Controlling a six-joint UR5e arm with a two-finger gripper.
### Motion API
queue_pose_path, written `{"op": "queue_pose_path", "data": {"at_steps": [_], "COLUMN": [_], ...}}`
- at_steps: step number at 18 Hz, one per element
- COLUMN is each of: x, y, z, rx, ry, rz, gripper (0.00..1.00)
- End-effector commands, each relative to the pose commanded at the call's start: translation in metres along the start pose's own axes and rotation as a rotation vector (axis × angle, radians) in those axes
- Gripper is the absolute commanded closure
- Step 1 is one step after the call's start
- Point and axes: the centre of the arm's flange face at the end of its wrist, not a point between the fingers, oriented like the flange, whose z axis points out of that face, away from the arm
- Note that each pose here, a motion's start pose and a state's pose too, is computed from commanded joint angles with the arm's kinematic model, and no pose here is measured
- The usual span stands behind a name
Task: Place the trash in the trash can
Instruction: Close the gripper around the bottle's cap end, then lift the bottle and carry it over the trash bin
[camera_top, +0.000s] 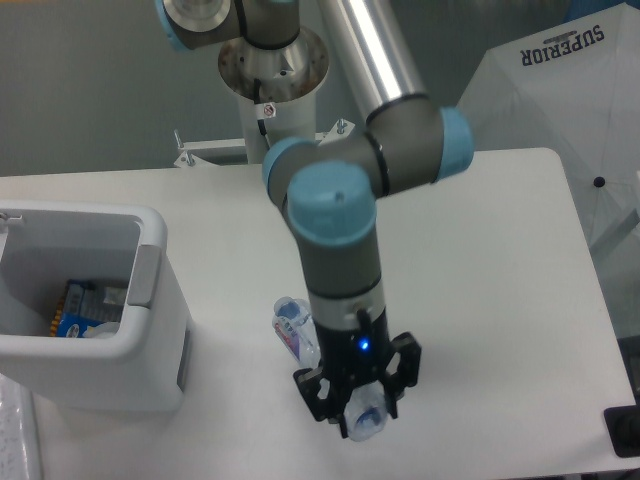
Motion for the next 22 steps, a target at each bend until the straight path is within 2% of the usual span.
{"op": "queue_pose_path", "data": {"at_steps": [5, 7, 10, 14, 18, 22], "x": [0.007, 0.013, 0.024, 0.039, 0.072, 0.129], "y": [-0.024, -0.026, -0.026, -0.026, -0.020, 0.000], "z": [-0.057, -0.073, -0.095, -0.121, -0.132, -0.137], "rx": [0.103, 0.119, 0.137, 0.153, 0.138, 0.107], "ry": [0.034, 0.089, 0.133, 0.239, 0.370, 0.448], "rz": [-0.005, -0.036, -0.038, -0.044, -0.026, 0.030], "gripper": [0.37, 0.37, 0.37, 0.37, 0.37, 0.37]}}
